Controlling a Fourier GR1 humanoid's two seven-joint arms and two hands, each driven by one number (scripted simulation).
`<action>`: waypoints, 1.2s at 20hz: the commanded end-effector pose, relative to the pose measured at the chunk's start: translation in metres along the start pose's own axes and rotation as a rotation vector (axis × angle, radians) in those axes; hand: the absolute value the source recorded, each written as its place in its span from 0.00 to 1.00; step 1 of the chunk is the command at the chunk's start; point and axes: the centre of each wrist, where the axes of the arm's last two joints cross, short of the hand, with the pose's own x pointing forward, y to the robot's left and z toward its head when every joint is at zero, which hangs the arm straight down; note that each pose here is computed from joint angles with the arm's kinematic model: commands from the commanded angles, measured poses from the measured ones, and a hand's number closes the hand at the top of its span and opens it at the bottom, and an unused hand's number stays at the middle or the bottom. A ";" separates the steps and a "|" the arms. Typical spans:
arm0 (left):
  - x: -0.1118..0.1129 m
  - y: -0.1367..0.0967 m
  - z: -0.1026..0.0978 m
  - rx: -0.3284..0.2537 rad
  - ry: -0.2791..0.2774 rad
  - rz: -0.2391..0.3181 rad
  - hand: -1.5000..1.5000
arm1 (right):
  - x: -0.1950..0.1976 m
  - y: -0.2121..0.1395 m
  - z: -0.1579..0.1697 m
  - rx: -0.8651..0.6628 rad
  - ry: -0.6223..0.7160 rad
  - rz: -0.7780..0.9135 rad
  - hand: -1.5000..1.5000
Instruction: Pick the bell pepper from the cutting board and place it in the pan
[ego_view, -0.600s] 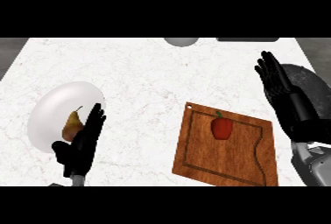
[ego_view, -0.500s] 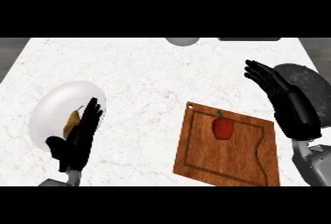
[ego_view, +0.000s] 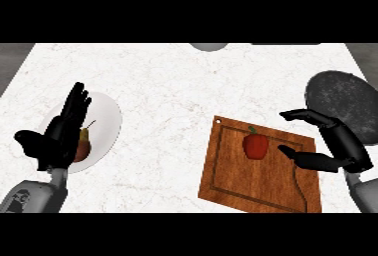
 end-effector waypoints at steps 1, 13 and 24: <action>0.008 0.008 -0.013 0.042 0.000 -0.018 0.50 | -0.005 -0.035 0.033 -0.096 -0.092 0.210 0.00; 0.011 0.010 -0.011 -0.011 -0.005 -0.010 0.50 | 0.124 -0.121 0.011 0.221 0.112 0.572 0.00; 0.016 -0.001 -0.009 0.001 -0.007 -0.016 0.50 | 0.176 -0.059 -0.042 0.219 0.099 0.637 0.00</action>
